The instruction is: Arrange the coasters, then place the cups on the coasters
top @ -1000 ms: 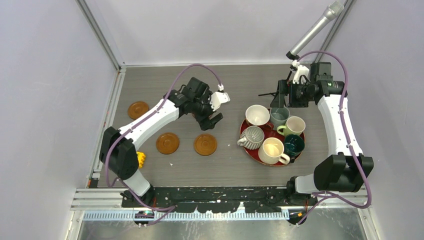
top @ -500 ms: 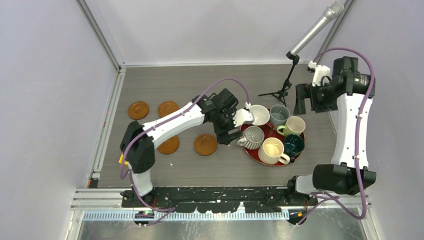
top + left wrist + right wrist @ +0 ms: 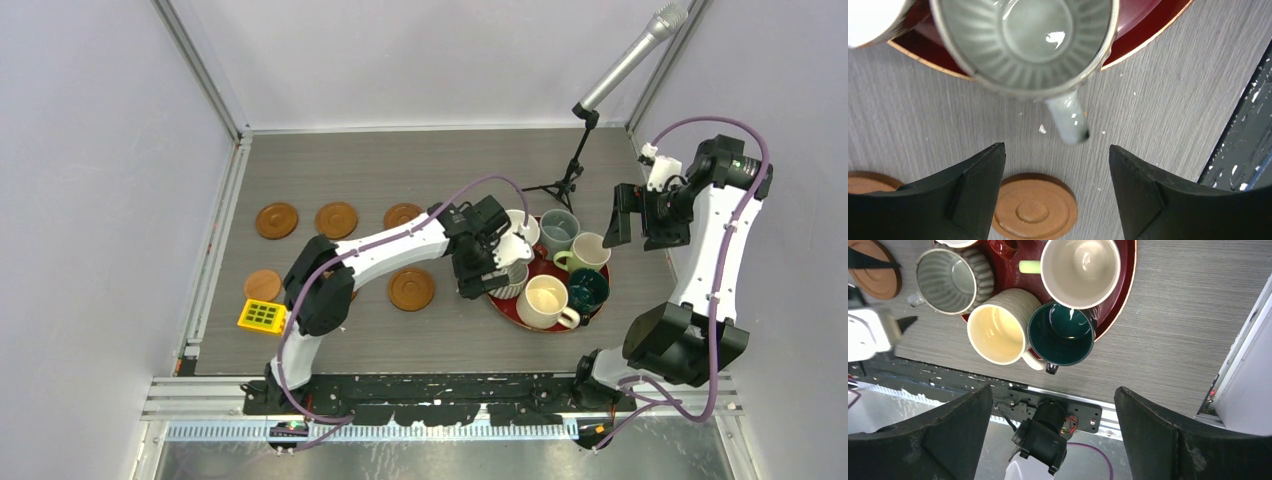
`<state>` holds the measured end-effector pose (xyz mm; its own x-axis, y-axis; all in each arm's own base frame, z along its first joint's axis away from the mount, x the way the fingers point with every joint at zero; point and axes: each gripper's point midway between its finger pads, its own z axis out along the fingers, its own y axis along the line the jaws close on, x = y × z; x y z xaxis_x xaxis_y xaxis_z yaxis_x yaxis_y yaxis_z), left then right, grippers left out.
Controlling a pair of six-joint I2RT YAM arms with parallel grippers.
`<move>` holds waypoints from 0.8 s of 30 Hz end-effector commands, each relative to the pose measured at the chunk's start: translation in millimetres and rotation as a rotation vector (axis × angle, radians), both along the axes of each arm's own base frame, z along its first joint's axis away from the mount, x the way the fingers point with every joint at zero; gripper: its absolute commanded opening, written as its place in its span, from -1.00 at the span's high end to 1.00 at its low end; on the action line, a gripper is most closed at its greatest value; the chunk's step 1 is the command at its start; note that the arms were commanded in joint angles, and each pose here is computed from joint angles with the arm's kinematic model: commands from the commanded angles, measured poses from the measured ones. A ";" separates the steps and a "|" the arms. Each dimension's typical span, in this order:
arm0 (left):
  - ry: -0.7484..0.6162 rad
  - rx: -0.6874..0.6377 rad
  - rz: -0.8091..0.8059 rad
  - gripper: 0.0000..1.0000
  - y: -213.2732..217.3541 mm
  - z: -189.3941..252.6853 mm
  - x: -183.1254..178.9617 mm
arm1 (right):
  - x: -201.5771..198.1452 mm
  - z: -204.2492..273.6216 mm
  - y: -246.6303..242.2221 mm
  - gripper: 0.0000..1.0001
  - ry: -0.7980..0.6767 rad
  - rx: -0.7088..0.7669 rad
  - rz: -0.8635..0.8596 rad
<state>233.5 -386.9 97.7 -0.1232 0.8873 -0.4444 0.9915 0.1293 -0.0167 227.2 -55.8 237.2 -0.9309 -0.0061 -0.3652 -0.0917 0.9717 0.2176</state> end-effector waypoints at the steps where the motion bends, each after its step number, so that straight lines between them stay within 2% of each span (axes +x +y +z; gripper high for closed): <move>1: -0.054 -0.034 0.022 -0.52 -23.0 -0.9 8.7 | 21.0 12.0 0.5 -0.91 -0.059 0.046 -0.068; 4: -0.067 -0.021 0.052 -0.40 -28.3 -9.4 15.6 | 34.8 19.8 -2.2 -0.90 -0.095 0.058 -0.113; 8: -0.097 -0.024 0.075 -0.25 -34.5 -13.3 24.5 | 34.5 26.3 -12.2 -0.91 -0.125 -0.003 -0.111; 17: -0.093 -0.044 0.106 0.24 -34.2 -7.3 22.7 | 34.6 33.8 -7.9 -0.90 -0.164 0.005 -0.106; 22: -0.086 -0.078 0.066 0.64 -31.1 0.6 13.8 | 37.8 37.2 -6.8 -0.90 -0.192 0.008 -0.105; 24: -0.076 -0.099 0.050 0.86 -28.6 4.4 7.8 | 39.5 37.7 -5.7 -0.90 -0.197 0.017 -0.106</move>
